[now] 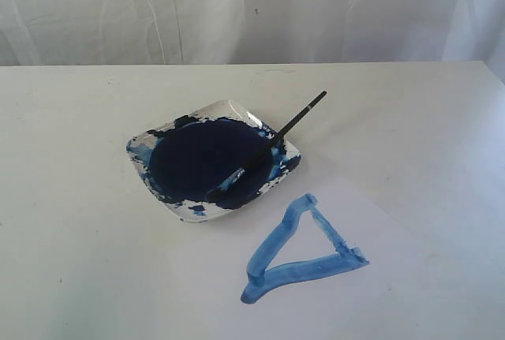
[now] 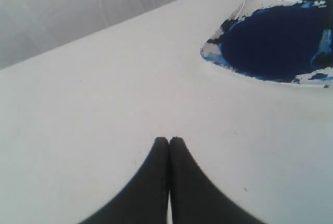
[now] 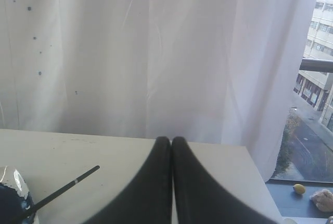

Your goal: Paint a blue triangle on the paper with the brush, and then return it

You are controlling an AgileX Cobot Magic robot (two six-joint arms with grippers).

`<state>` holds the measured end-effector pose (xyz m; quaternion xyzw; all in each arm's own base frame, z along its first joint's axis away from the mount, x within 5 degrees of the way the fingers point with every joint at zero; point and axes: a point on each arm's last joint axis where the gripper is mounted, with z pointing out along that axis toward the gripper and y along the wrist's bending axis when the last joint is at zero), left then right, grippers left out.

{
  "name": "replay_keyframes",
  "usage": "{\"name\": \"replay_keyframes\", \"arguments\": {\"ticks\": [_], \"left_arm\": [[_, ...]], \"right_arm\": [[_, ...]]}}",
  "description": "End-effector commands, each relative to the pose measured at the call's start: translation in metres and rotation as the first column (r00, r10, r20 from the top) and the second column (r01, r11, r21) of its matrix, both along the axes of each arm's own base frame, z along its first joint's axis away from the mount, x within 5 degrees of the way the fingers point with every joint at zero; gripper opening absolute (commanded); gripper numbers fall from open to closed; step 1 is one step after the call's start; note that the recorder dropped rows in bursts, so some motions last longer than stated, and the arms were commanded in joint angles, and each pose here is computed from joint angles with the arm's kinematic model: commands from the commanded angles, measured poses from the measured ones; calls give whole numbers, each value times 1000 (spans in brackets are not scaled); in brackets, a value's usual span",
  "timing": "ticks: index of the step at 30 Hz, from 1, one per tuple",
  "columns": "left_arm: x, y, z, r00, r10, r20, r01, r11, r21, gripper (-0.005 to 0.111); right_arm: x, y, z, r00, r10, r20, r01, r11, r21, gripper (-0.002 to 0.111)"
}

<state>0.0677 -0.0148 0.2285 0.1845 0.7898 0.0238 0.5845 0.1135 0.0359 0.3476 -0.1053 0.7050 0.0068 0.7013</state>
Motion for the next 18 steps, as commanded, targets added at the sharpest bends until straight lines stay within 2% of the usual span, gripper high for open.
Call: {"name": "replay_keyframes", "arguments": {"ticks": [1, 4, 12, 18], "left_arm": [[-5, 9, -26, 992, 117, -54, -120, 991, -59, 0], [-5, 12, -39, 984, 157, -80, -162, 985, -63, 0], [-9, 11, -66, 975, 156, -159, -170, 982, -79, 0], [-14, 11, -65, 981, 155, -113, -166, 981, -104, 0]], "right_arm": [[-1, -1, 0, 1000, -5, 6, 5, 1000, -12, 0], [-1, -1, 0, 1000, -5, 6, 5, 1000, -12, 0], [-1, -1, 0, 1000, -5, 6, 5, 1000, -12, 0], [-1, -1, 0, 1000, -5, 6, 5, 1000, -12, 0]]}}
